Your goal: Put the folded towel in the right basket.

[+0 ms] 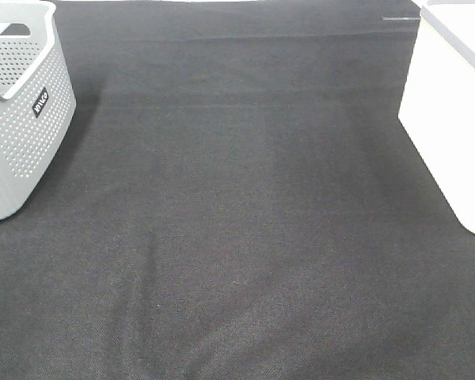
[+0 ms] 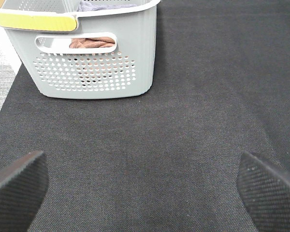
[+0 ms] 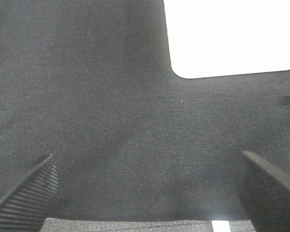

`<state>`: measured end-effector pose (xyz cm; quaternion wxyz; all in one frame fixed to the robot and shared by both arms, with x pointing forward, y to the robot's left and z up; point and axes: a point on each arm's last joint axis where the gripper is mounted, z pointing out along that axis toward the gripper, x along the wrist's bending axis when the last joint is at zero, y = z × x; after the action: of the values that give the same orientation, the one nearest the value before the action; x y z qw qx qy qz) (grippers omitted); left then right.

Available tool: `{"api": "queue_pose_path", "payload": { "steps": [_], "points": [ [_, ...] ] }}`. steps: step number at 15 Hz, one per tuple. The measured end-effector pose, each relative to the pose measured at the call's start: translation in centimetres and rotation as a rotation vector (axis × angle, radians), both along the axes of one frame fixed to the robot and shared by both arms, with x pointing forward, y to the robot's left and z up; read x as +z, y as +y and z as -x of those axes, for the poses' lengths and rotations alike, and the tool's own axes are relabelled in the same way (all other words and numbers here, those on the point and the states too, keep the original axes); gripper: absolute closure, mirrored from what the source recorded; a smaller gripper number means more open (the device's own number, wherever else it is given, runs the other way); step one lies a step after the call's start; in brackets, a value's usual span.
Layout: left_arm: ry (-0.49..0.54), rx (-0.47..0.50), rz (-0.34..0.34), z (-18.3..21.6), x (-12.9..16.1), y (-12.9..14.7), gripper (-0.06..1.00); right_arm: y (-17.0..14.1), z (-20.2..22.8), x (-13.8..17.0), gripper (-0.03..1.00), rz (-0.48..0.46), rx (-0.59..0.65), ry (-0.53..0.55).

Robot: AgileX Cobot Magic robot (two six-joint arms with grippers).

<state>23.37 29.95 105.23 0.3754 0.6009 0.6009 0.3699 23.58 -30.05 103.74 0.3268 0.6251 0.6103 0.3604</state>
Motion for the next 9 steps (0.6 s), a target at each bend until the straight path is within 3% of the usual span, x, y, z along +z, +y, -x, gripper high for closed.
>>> {"api": "queue_pose_path", "payload": {
  "steps": [9],
  "points": [
    [0.0,0.0,0.0,0.0,0.0,0.0,-0.04,0.0,0.0,0.0,0.0,0.0,0.0,0.0]
  ]
}}
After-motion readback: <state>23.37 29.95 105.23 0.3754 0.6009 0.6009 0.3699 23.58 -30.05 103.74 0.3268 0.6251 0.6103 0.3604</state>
